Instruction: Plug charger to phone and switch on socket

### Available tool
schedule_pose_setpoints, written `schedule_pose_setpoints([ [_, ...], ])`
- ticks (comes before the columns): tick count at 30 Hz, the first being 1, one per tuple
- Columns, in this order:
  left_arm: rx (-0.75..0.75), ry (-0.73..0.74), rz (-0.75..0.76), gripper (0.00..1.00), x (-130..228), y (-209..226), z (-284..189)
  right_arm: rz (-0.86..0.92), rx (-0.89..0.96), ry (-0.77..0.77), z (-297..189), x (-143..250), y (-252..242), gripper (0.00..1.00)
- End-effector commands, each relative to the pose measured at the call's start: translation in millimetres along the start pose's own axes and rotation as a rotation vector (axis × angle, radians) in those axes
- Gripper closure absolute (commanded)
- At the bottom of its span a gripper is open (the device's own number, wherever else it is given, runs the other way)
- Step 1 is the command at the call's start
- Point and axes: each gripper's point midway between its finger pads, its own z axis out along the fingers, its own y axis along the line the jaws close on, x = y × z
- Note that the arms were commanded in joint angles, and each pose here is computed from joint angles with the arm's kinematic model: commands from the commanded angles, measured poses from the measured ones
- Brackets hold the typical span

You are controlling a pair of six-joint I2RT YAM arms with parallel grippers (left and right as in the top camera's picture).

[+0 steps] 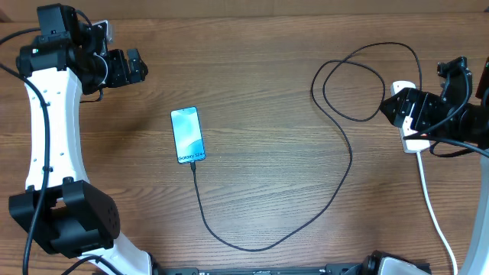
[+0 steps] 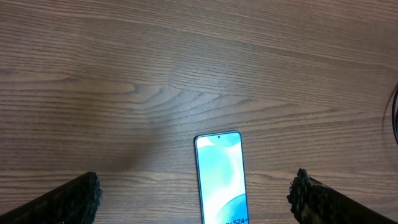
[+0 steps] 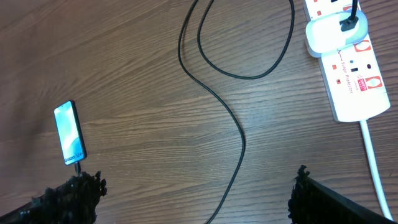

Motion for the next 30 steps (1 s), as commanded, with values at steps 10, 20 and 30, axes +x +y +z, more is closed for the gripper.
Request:
schedule_pose_setpoints([
  [10, 0.001, -0.014, -0.002, 0.00, -4, -4, -3, -0.033, 0.003, -0.043, -13, 2, 8, 0.00],
  [20, 0.001, -0.014, -0.002, 0.00, -4, -4, -3, -0.357, -0.037, -0.300, -65, 8, 83, 0.00],
  [30, 0.001, -0.014, -0.002, 0.00, -4, -4, -3, -0.450, -0.091, -0.603, -101, 11, 98, 0.00],
])
